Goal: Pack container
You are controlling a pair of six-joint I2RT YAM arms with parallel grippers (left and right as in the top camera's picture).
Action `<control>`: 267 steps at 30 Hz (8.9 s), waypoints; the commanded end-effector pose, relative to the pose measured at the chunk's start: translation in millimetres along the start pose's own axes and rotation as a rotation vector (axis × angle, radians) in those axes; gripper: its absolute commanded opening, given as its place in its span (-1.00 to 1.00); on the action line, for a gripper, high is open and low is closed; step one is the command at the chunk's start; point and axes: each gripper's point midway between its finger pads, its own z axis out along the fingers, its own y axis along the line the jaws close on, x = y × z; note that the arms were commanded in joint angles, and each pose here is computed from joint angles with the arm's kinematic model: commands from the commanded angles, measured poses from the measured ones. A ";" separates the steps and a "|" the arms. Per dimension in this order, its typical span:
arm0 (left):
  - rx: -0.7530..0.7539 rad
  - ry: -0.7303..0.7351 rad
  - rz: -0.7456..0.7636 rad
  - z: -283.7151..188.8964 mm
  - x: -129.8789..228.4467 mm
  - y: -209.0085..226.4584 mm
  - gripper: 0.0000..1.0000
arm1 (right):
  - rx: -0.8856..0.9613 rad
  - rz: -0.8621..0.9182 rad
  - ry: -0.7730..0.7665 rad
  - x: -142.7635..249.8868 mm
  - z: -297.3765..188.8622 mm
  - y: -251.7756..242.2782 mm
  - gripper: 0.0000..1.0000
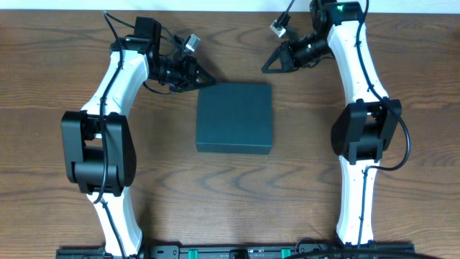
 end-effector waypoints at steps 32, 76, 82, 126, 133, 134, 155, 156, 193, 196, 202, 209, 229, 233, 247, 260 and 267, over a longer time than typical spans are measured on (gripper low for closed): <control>-0.656 -0.183 -0.052 -93.7 29.0 -23.2 -0.82 | 0.554 0.151 -0.108 -3.1 -97.4 -26.8 0.58; -0.810 0.243 0.039 64.9 86.4 29.5 -0.87 | 0.594 0.196 -0.059 11.1 -99.2 -30.8 0.99; -0.795 0.163 0.063 46.2 71.6 12.3 -0.69 | 0.689 0.220 -0.055 14.6 -109.2 -44.0 0.98; -1.008 -0.235 -0.220 -156.1 20.8 77.5 0.97 | 0.936 0.379 -0.072 41.1 -169.8 -93.8 0.99; -1.043 -0.177 -0.107 -159.9 20.1 79.7 0.97 | 0.936 0.379 -0.072 41.1 -169.8 -93.8 0.99; -1.043 -0.177 -0.107 -159.9 20.0 79.7 0.97 | 0.935 0.379 -0.073 41.0 -169.6 -93.7 0.99; -1.043 -0.177 -0.107 -159.8 20.0 79.8 0.97 | 0.936 0.380 -0.073 41.3 -170.2 -94.3 0.99; -1.043 -0.177 -0.107 -159.8 20.0 79.8 0.97 | 0.937 0.379 -0.074 41.2 -170.6 -93.8 0.99; -1.043 -0.177 -0.107 -159.8 20.0 79.8 0.97 | 1.060 -0.454 -1.268 125.2 -363.9 269.1 0.98; -1.043 -0.177 -0.107 -159.8 20.0 79.8 0.97 | 1.035 -0.499 -1.360 144.5 -344.3 257.1 0.99; -1.043 -0.177 -0.107 -159.8 20.0 79.8 0.97 | 0.997 -0.487 -1.421 182.1 -287.0 197.9 0.99; -1.043 -0.177 -0.107 -159.8 20.0 79.8 0.97 | 0.892 -0.354 -1.467 209.7 -233.9 135.7 0.99; -1.043 -0.177 -0.107 -159.8 20.0 79.8 0.97 | 0.812 -0.213 -1.454 231.0 -162.5 48.4 0.98; -1.043 -0.177 -0.107 -159.8 20.0 79.8 0.97 | 0.819 -0.206 -1.453 233.1 -159.0 42.6 0.99; -1.043 -0.177 -0.107 -159.8 20.0 79.8 0.97 | 0.774 -0.177 -1.426 234.9 -139.4 26.5 0.98; -1.044 -0.177 -0.106 -159.8 20.0 79.8 0.96 | 0.851 -0.187 -1.303 242.5 -123.3 8.9 0.99; -1.044 -0.177 -0.106 -159.8 20.0 79.8 0.97 | 0.912 -0.295 -1.239 241.9 -119.2 10.4 0.98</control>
